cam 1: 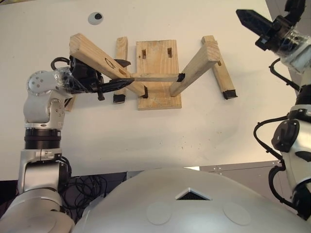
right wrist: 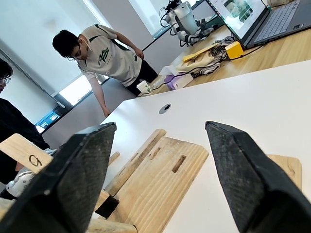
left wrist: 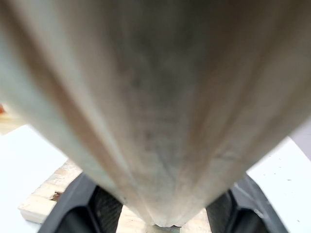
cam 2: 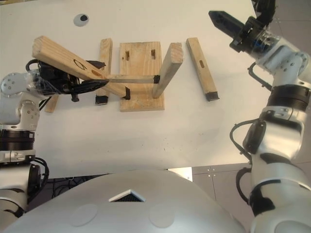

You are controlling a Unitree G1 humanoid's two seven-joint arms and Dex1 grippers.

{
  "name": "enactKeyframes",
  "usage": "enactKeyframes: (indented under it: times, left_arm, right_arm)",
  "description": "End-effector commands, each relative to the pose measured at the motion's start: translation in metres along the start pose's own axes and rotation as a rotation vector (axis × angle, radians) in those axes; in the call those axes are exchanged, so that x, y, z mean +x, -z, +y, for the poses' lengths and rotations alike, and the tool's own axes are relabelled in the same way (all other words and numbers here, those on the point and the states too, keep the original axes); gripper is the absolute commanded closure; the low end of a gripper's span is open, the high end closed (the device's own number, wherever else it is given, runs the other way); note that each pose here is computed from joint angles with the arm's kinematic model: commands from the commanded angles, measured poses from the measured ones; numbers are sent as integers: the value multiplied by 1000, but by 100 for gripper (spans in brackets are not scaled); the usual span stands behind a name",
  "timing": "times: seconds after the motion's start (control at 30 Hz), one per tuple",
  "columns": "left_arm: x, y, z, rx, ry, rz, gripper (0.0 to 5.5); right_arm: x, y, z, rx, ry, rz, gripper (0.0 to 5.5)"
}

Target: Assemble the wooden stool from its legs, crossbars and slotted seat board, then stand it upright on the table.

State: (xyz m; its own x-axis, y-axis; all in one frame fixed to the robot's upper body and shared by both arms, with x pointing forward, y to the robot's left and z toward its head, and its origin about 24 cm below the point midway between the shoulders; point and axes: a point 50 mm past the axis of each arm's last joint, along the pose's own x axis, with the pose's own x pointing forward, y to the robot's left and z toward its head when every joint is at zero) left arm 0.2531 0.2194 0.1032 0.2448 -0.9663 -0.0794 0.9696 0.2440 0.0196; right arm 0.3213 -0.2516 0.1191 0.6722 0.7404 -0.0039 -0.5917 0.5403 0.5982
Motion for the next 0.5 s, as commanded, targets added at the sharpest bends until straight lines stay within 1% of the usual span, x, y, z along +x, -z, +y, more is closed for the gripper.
enactKeyframes:
  times: [0.03,0.13,0.3,0.5]
  left_arm:
    - [-5,12,-3,-4,70,171,349]
    - [-2,9,-2,47,126,203,349]
    - [1,0,3,63,164,216,349]
    - [8,1,6,110,192,320,349]
  right_arm:
    - [-3,8,4,8,6,-49,213]
    - [-7,14,5,16,25,-71,213]
    - [-12,20,6,22,49,-101,213]
    - [-21,24,9,16,72,-131,213]
